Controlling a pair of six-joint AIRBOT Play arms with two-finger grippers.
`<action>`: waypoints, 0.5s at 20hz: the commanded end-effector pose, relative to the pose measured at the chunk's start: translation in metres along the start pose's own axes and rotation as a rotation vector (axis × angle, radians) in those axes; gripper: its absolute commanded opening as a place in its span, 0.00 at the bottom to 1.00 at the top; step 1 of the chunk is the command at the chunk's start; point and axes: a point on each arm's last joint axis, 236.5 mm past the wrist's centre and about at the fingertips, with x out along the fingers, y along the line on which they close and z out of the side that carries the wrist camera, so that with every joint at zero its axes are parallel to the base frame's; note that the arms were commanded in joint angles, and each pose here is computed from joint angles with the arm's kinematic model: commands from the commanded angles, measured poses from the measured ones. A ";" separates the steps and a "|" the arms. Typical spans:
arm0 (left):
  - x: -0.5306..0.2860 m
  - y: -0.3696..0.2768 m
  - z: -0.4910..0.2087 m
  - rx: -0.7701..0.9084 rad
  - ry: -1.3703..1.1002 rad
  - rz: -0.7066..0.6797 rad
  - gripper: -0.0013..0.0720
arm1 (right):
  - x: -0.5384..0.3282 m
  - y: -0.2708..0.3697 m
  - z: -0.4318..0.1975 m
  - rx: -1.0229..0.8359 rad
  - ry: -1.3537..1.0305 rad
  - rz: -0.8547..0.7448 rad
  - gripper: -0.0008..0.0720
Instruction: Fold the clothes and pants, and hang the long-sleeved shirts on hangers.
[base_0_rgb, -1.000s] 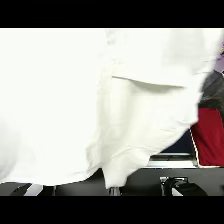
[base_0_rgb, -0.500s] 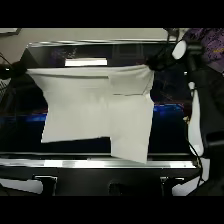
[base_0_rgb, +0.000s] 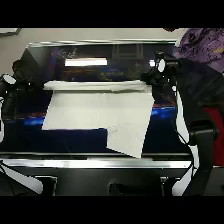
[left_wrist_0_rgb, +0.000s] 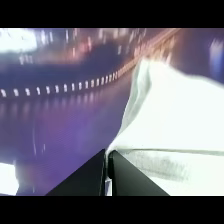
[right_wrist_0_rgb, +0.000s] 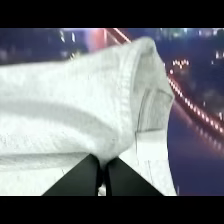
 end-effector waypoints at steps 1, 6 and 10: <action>0.005 -0.002 -0.039 0.009 0.158 -0.017 0.04 | 0.007 -0.011 -0.036 -0.004 0.151 -0.042 0.05; 0.000 -0.012 -0.073 0.006 0.300 -0.052 0.04 | 0.014 -0.015 -0.064 -0.002 0.268 -0.061 0.05; -0.004 -0.024 -0.089 0.022 0.372 -0.074 0.04 | 0.024 -0.017 -0.073 -0.001 0.303 -0.068 0.05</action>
